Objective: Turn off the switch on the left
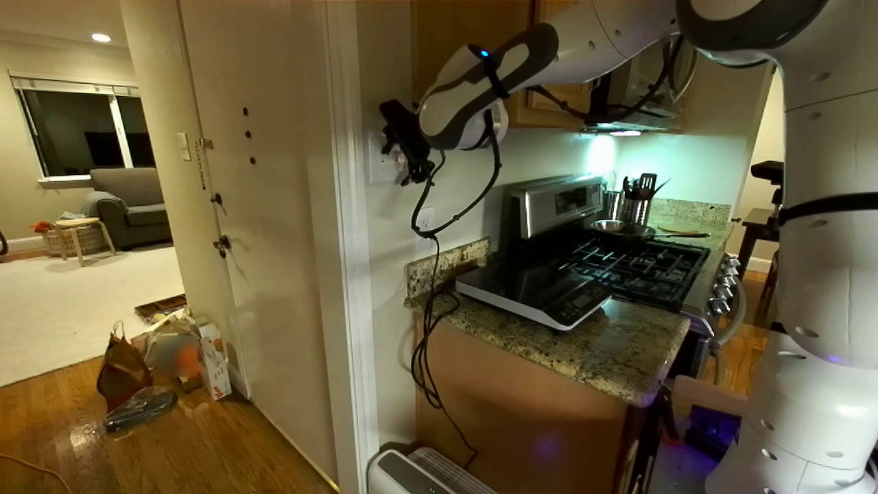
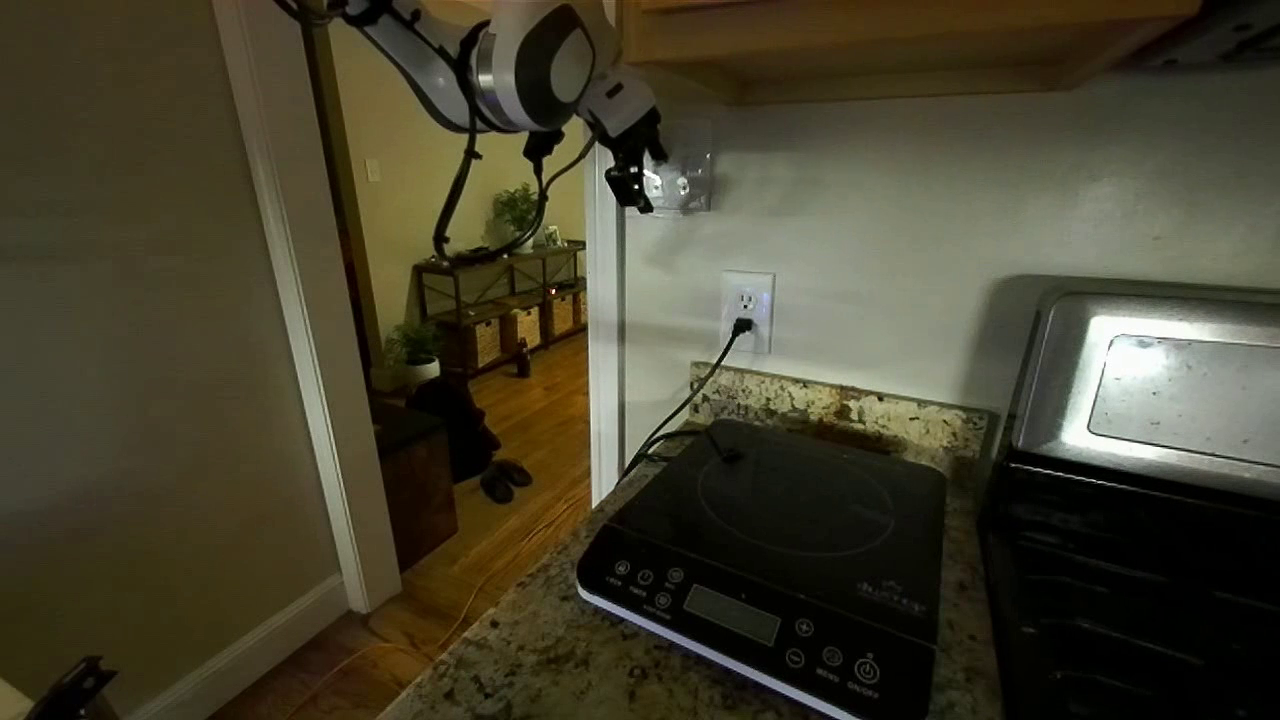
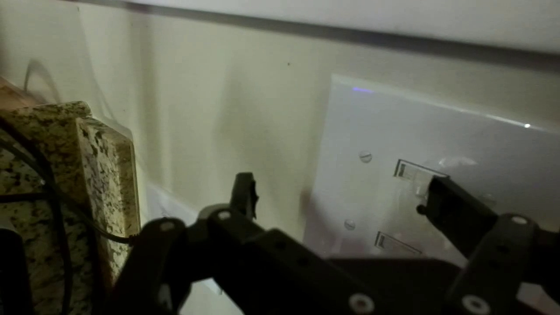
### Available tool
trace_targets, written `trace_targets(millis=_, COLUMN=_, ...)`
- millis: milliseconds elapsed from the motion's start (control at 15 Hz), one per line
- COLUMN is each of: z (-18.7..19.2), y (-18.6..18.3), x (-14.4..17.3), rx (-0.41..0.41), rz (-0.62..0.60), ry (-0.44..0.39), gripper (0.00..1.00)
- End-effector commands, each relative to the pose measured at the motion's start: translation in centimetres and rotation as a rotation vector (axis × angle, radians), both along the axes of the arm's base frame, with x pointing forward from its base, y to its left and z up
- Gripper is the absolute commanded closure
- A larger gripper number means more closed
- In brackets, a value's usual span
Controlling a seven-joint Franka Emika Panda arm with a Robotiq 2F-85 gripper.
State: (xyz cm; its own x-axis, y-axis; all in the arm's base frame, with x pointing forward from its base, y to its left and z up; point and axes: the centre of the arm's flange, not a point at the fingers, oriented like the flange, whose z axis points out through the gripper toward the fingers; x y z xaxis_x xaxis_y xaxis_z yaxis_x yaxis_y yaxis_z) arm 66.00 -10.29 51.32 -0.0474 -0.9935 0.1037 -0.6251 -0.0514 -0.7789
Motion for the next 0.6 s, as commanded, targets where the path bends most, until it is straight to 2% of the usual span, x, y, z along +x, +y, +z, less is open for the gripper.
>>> trace_targets(millis=0, z=-2.8, y=0.9, x=0.2, rx=0.027, rz=-0.006, ry=0.088, gripper=0.0)
trace_targets(millis=333, z=-4.7, y=1.4, x=-0.9, rx=0.055, rz=0.011, ry=0.177, gripper=0.0)
trace_targets(millis=533, z=-2.1, y=2.9, x=-3.8, rx=0.107, rz=0.085, ry=0.219, gripper=0.0)
